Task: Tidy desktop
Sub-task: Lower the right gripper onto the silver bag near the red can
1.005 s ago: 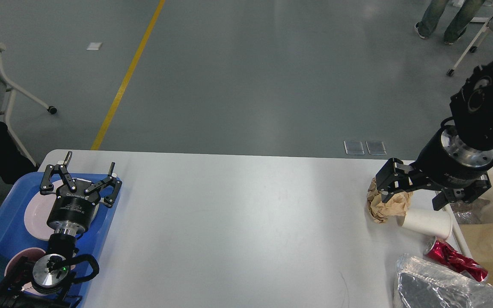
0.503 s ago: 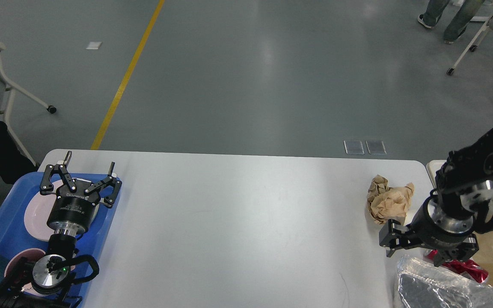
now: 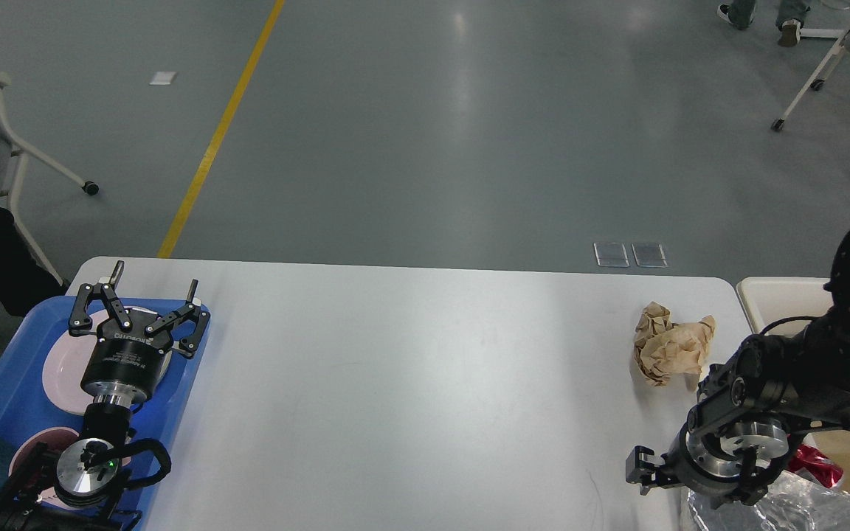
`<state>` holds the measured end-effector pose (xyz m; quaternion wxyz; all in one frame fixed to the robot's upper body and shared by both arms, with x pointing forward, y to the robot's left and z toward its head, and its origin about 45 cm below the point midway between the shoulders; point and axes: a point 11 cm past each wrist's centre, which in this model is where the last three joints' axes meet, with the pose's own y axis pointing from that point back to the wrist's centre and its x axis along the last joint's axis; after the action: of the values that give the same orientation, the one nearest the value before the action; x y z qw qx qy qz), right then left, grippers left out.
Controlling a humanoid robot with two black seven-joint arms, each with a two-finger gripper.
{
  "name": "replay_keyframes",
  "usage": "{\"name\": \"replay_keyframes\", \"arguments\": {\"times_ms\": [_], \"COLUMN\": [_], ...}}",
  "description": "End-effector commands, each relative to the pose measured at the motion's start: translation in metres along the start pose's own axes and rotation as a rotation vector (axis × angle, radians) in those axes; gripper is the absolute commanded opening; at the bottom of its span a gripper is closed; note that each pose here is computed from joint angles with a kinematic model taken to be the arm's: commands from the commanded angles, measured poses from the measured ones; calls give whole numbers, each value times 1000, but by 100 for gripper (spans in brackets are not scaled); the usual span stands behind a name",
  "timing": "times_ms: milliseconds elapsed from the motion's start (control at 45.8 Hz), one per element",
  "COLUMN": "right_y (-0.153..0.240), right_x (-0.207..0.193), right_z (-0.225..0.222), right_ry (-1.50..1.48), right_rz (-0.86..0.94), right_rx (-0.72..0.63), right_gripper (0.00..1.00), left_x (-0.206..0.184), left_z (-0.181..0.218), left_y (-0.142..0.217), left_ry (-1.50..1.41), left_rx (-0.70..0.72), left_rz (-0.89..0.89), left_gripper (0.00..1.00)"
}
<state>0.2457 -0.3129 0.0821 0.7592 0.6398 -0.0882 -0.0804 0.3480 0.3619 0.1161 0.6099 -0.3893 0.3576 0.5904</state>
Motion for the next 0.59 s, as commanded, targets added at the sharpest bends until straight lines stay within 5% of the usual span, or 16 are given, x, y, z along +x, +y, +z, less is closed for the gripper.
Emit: {"name": "replay_keyframes", "arguments": {"times_ms": [0, 240, 350, 393, 568], "right_y": [-3, -13, -14, -14, -14], "right_x": [6, -6, -3, -3, -9], "right_z": [0, 4, 5, 6, 6], "right_ry": [-8, -22, -79, -108, -147], "right_rz": [34, 6, 47, 56, 22], "right_rx": [-2, -9, -12, -12, -12], "right_gripper": [81, 16, 11, 0, 0], "left_x": [0, 0, 0, 0, 0], "left_z": [0, 0, 0, -1, 0], "left_y": [0, 0, 0, 0, 0], "left_ry": [0, 1, 0, 1, 0], "left_rx": [0, -1, 0, 1, 0], "left_rz": [0, 0, 0, 0, 0], "left_gripper": [96, 96, 96, 96, 96]}}
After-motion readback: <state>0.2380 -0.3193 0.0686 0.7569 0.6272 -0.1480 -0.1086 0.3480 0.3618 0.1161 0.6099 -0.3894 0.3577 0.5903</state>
